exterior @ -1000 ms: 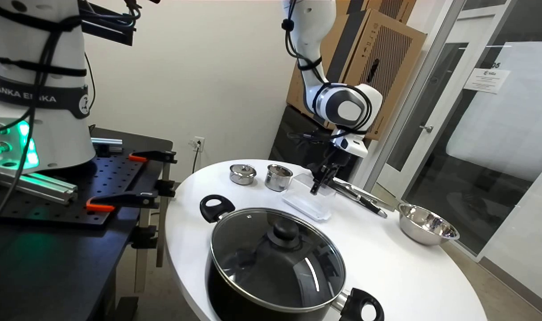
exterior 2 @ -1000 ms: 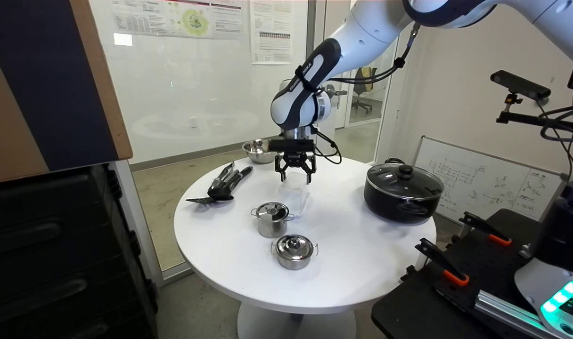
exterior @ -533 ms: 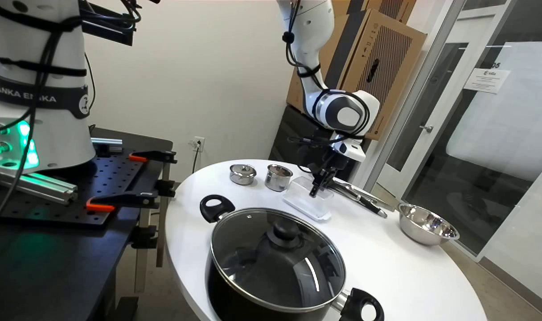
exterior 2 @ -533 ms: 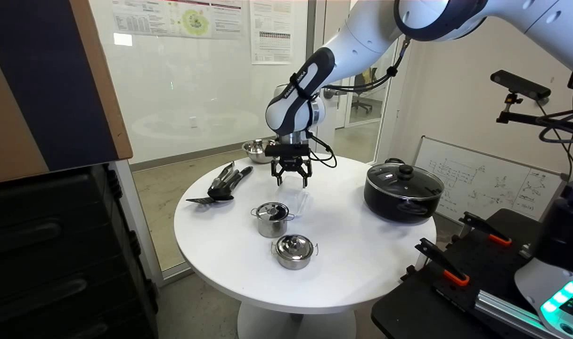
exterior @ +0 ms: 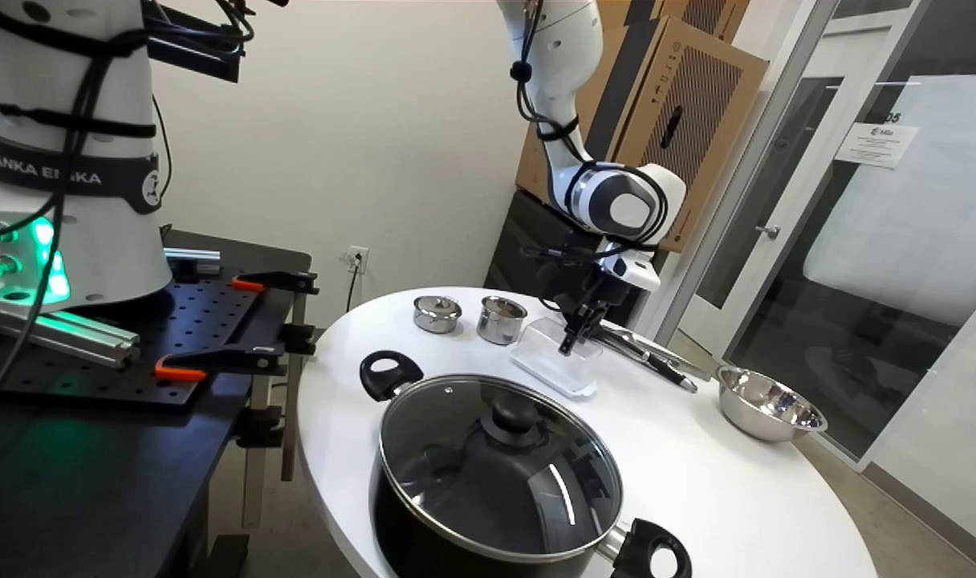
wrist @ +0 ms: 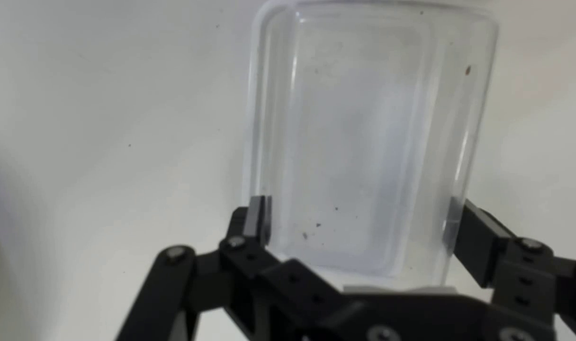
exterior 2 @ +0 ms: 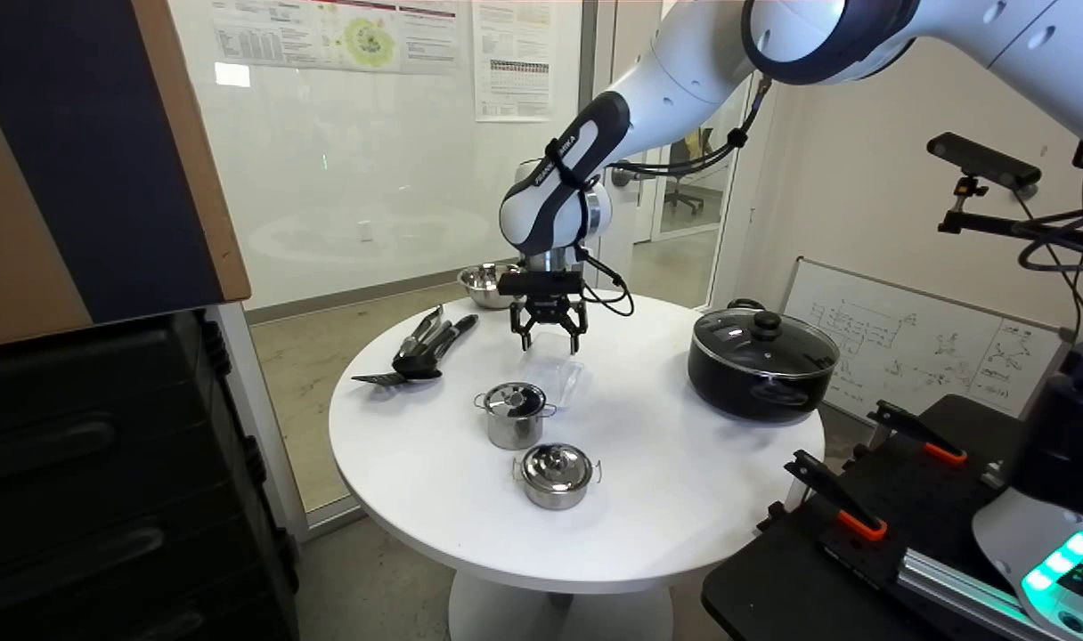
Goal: Move the clear bowl on the top of the white lid
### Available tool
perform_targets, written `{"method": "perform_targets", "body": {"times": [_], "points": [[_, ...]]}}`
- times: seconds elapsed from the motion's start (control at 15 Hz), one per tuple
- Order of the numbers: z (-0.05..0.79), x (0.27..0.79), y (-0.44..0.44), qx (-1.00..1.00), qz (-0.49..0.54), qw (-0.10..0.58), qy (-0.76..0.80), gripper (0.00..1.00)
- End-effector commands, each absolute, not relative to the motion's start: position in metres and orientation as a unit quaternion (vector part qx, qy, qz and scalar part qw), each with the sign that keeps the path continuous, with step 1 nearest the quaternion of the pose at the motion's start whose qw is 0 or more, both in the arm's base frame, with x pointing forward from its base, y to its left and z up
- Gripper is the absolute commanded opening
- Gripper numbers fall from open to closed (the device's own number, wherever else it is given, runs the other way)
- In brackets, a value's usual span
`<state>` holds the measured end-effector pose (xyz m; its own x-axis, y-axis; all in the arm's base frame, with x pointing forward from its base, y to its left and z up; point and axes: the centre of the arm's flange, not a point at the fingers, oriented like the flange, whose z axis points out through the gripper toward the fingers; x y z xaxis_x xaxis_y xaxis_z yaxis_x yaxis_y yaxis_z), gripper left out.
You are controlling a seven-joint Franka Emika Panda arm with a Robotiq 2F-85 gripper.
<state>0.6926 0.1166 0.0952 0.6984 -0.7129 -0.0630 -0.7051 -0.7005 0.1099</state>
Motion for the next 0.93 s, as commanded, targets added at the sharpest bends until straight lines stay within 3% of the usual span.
{"method": "perform_targets", "body": {"times": [0.0, 0.87], "points": [[0.099, 0.695, 0.117, 0.923, -0.051, 0.042, -0.379, 0.65], [0.111, 0.679, 0.109, 0.928, -0.050, 0.031, -0.368, 0.65]]}}
